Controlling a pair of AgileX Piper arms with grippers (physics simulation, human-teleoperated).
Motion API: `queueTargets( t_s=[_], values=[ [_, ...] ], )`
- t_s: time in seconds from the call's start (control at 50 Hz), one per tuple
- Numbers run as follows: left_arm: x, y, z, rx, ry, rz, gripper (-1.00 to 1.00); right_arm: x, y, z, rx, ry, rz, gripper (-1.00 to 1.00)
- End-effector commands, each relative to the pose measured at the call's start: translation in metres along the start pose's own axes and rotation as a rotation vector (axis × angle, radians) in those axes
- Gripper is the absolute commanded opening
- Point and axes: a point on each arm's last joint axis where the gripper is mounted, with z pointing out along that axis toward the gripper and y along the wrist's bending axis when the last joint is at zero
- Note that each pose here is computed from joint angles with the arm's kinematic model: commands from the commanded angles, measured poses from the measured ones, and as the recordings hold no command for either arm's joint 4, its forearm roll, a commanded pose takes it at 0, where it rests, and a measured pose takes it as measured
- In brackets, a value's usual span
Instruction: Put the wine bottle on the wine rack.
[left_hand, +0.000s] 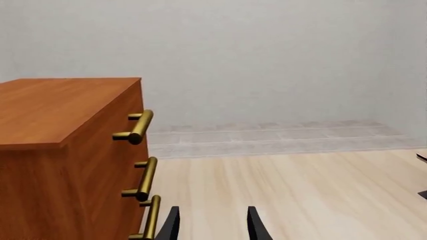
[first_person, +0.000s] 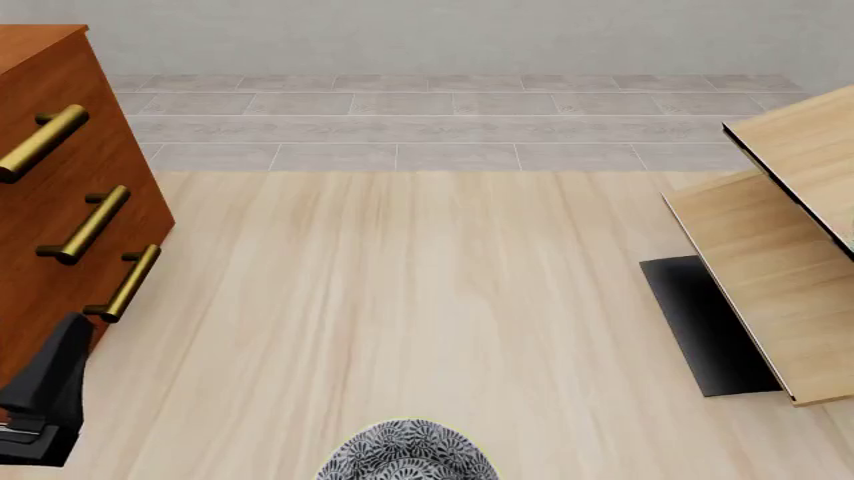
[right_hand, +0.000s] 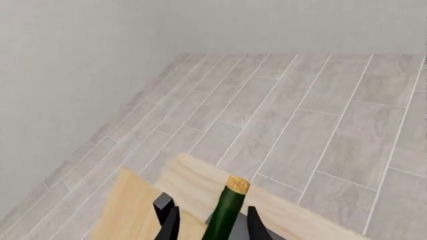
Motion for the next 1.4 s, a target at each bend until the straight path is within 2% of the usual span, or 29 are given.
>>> queueTargets(
  t_s=[0.02,0.38,0.7,1.06,1.18,1.2,1.24,1.34,1.36,1.4],
  values=[
    [0.000,0.000,0.000,0.008,-0.003,0.000,1.00,-0.011,0.004,-0.013,-0.008,-0.023,0.001,1.00],
    [-0.001,-0.001,0.000,0.020,-0.007,0.000,1.00,-0.023,0.023,-0.054,-0.089,-0.056,-0.016,1.00],
    [-0.001,-0.001,0.000,0.016,-0.006,-0.001,1.00,-0.014,0.037,-0.082,-0.184,-0.039,-0.031,1.00],
    [-0.001,-0.001,0.000,0.022,-0.008,-0.006,1.00,-0.006,0.048,-0.112,-0.300,-0.016,-0.078,1.00],
    [-0.001,-0.001,0.000,0.025,-0.008,-0.006,1.00,-0.002,0.052,-0.124,-0.354,-0.007,-0.100,1.00],
    [-0.001,-0.001,0.000,0.026,-0.008,-0.007,1.00,-0.001,0.053,-0.128,-0.371,-0.007,-0.120,1.00],
    [-0.001,-0.002,0.000,0.028,-0.008,-0.008,1.00,-0.001,0.053,-0.130,-0.379,-0.008,-0.123,1.00],
    [-0.001,-0.002,0.000,0.031,-0.010,-0.011,1.00,0.008,0.052,-0.147,-0.457,0.002,-0.127,1.00],
    [-0.001,-0.002,0.000,0.032,-0.011,-0.010,1.00,0.010,0.052,-0.147,-0.461,-0.001,-0.139,1.00],
    [-0.001,-0.002,0.000,0.033,-0.013,-0.009,1.00,0.007,0.051,-0.160,-0.502,-0.051,-0.234,1.00]
  ],
)
